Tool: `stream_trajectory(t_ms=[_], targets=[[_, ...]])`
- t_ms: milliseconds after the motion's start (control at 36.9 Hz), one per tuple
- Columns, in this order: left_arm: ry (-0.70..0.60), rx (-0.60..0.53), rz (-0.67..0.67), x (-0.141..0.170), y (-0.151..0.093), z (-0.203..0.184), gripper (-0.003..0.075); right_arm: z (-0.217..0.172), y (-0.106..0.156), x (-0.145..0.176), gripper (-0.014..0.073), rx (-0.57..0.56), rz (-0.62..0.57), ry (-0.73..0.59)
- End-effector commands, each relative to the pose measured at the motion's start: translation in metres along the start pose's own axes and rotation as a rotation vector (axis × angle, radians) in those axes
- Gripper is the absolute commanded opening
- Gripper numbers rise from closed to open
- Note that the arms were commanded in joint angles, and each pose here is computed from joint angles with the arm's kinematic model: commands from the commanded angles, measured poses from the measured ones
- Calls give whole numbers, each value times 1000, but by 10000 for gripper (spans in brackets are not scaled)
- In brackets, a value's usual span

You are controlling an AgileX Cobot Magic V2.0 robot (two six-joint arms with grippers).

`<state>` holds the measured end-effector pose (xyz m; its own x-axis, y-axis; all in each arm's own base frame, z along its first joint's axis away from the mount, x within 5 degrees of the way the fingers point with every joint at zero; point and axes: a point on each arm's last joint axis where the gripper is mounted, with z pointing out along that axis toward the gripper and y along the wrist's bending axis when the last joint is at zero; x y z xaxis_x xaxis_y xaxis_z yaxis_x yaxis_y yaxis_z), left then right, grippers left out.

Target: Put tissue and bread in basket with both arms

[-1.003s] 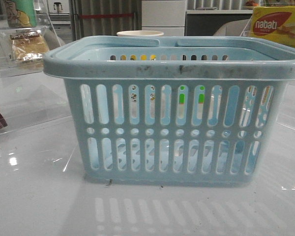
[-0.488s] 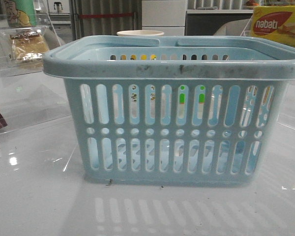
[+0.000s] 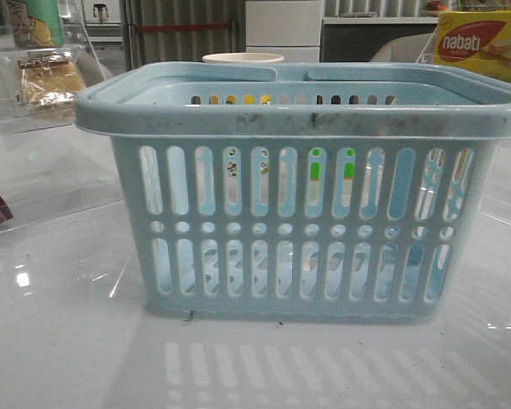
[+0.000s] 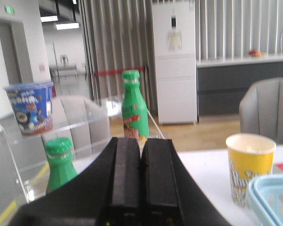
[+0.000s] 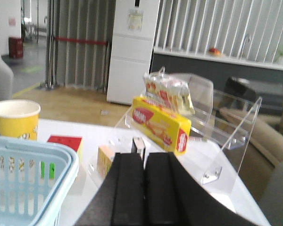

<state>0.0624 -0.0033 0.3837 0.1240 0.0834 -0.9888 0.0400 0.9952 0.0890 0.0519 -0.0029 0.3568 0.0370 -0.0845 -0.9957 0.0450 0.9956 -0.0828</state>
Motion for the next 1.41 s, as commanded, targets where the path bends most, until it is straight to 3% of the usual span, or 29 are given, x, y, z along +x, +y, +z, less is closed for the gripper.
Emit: stream_trajectory(t_ms=[0,190,271,678,759,840,949,1057,1382], targets=[[10,1,-15,-10,1,15,90,16,-2,-14,58,8,-16,85],[181,18,-16,9,-1,36,90,49,-1,11,58,-9,-18,386],[246,24,-16,18,-2,41,90,59,0,18,58,-14,-20,451],[289,28,-16,23,-2,44,92,69,1,24,59,-18,-21,494],[306,30,-13,25,-2,43,134,69,1,24,68,-18,-21,494],[320,32,-13,26,-3,43,224,70,1,24,147,-19,-21,497],[329,33,-13,27,-3,43,370,73,1,25,356,-19,-22,502],[327,33,-13,27,-3,43,402,76,1,27,531,-20,-24,505],[327,33,-13,27,-3,43,402,109,-4,29,562,6,-53,563]])
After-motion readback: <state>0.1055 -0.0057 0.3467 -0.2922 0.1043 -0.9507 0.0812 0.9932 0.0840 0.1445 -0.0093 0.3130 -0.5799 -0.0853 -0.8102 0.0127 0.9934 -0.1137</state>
